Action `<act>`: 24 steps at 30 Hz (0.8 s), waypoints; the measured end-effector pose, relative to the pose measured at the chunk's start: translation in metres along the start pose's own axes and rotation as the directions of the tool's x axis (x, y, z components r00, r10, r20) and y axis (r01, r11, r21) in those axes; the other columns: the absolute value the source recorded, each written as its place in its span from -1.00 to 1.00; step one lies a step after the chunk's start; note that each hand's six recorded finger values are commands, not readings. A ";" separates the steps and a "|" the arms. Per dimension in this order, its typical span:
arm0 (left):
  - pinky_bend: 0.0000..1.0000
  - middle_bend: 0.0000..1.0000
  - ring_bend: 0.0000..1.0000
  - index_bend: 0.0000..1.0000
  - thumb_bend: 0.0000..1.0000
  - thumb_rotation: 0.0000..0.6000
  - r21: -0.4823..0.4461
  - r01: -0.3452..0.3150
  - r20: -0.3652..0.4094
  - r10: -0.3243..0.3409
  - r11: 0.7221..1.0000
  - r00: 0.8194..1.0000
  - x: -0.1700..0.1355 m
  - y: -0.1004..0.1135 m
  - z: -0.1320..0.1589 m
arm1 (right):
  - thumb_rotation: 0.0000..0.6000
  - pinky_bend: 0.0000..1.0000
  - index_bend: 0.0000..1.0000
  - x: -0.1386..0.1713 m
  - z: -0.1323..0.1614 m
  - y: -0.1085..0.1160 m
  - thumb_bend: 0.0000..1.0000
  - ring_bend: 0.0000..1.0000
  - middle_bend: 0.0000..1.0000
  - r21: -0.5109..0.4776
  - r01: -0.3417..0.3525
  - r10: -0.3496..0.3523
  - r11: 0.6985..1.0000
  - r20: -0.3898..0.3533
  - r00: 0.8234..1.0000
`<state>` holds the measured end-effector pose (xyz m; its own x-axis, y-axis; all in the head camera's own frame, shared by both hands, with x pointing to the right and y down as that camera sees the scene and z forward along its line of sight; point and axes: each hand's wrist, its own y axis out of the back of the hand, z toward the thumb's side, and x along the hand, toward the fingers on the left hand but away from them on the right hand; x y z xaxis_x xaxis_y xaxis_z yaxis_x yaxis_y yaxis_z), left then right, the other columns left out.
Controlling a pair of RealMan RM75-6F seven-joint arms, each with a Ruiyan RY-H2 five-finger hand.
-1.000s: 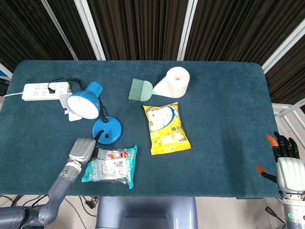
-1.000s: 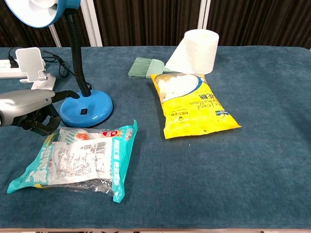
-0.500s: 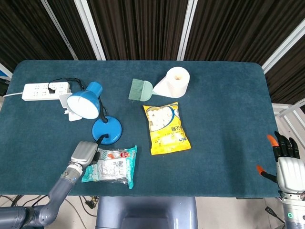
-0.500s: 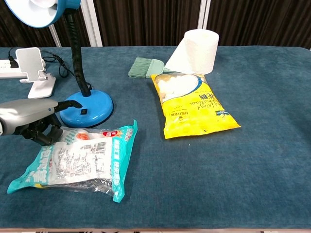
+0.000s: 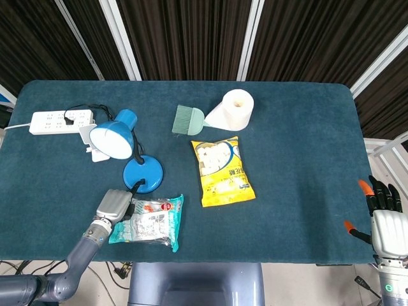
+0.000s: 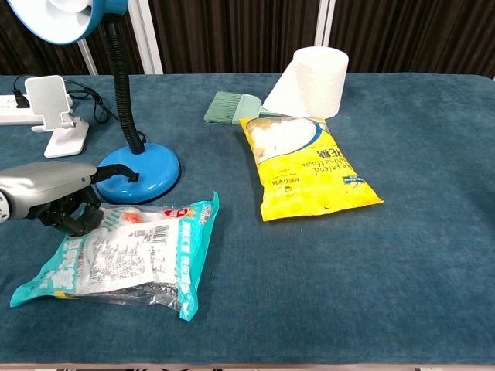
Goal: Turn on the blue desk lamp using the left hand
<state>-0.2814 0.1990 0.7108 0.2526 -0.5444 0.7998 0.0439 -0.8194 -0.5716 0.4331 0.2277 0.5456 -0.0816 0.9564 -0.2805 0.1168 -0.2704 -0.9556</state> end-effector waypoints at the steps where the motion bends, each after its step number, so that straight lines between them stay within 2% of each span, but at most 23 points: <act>1: 0.66 0.40 0.62 -0.32 0.13 1.00 0.000 0.002 0.000 -0.002 1.000 1.000 0.000 0.000 0.000 | 1.00 -1.00 -0.74 0.000 0.000 0.000 -0.55 -0.82 -0.89 0.001 -0.001 0.001 1.000 0.000 1.000; 14: 0.66 0.40 0.62 -0.27 0.13 1.00 0.022 0.036 0.002 -0.036 0.999 0.999 0.000 -0.005 -0.001 | 1.00 -1.00 -0.74 0.000 0.001 0.000 -0.55 -0.81 -0.88 0.000 0.005 -0.005 1.000 0.002 1.000; 21: 0.66 0.38 0.61 -0.27 0.13 1.00 0.077 0.083 -0.010 -0.083 0.994 0.997 -0.004 -0.013 -0.006 | 1.00 -1.00 -0.74 0.000 0.002 0.000 -0.55 -0.81 -0.88 -0.002 0.007 -0.007 1.000 -0.005 1.000; 24: 0.65 0.36 0.59 -0.28 0.11 1.00 0.096 0.085 -0.022 -0.084 0.992 0.996 -0.005 -0.013 -0.008 | 1.00 -1.00 -0.74 0.000 0.003 -0.002 -0.55 -0.81 -0.88 0.000 0.004 -0.004 1.000 -0.007 1.000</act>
<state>-0.2912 0.2114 0.7156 0.2271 -0.4777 0.8487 0.1575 -0.8420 -0.5160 0.4300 0.2282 0.5472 -0.0747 0.9582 -0.2763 0.1165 -0.2668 -0.9567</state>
